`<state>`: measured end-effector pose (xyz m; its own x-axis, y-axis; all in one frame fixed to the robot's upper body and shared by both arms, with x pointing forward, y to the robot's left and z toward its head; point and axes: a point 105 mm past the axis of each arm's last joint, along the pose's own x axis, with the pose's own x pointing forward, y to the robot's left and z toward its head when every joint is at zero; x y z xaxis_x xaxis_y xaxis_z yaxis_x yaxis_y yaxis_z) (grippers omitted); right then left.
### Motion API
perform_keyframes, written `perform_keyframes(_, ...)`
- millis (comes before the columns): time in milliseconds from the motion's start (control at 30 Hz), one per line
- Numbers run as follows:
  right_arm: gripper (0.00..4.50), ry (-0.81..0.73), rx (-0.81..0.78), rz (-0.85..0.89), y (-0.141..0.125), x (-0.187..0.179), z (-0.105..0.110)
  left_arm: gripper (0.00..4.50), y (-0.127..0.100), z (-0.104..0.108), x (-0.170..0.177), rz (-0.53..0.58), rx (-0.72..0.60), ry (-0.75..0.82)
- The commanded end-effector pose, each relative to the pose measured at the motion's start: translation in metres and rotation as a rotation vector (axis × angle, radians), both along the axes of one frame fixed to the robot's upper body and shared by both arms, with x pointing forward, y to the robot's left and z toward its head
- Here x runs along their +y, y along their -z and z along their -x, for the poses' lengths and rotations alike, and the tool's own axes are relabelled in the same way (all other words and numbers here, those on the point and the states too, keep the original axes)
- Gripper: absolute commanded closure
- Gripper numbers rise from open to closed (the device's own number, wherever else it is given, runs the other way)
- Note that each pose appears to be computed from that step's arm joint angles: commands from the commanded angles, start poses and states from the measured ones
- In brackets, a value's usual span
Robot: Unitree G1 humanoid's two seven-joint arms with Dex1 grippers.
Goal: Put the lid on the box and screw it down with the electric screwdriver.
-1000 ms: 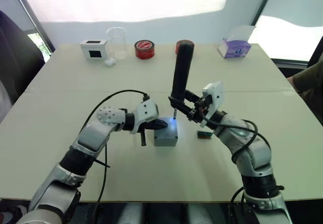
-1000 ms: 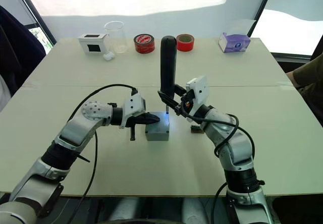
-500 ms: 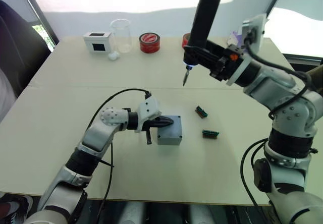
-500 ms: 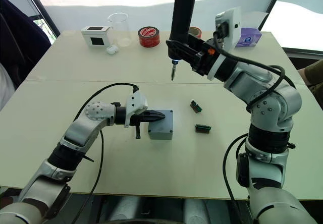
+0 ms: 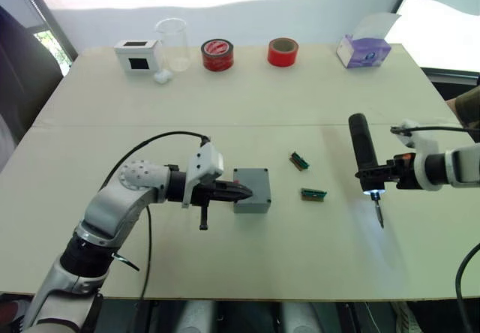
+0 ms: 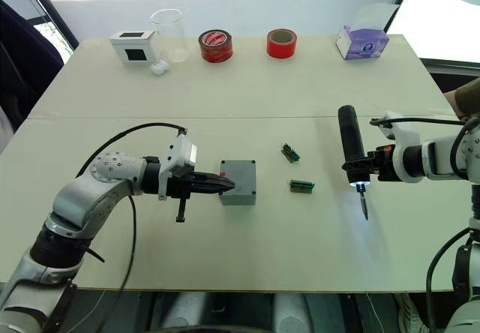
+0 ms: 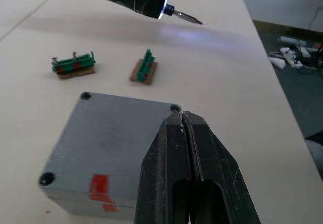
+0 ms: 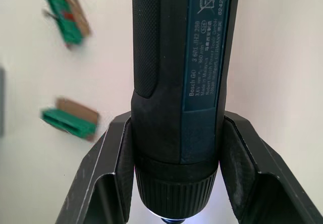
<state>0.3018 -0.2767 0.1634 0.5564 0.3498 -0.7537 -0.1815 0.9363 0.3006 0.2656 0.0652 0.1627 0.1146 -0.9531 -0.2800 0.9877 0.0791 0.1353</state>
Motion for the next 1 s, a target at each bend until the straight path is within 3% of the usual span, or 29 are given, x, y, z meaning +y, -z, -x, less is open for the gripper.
perform_keyframes(33, 2.74, 0.059, 0.037, 0.055, 0.003, -0.020, 0.005, 4.50, -0.001, 0.008, -0.003, -0.014, -0.037, 0.020)
perform_keyframes(467, 2.74, 0.098, 0.113, 0.173, 0.029, -0.056, 0.013, 4.50, 0.004, 0.009, -0.003, -0.026, -0.031, 0.000)
perform_keyframes(533, 1.72, 0.093, 0.130, 0.176, 0.036, -0.055, 0.014, 4.50, 0.005, 0.008, -0.003, -0.029, -0.031, -0.001)
perform_keyframes(567, 1.62, 0.091, 0.132, 0.181, 0.038, -0.055, 0.014, 4.50, 0.006, 0.007, -0.003, -0.031, -0.033, -0.003)
perform_keyframes(733, 0.06, 0.066, 0.120, 0.196, 0.037, -0.051, 0.012, 4.50, 0.005, 0.004, -0.001, -0.036, -0.041, -0.015)
perform_keyframes(1000, 0.02, 0.066, 0.011, 0.218, 0.020, -0.048, -0.006, 4.50, 0.004, -0.006, 0.009, -0.038, -0.045, -0.082)
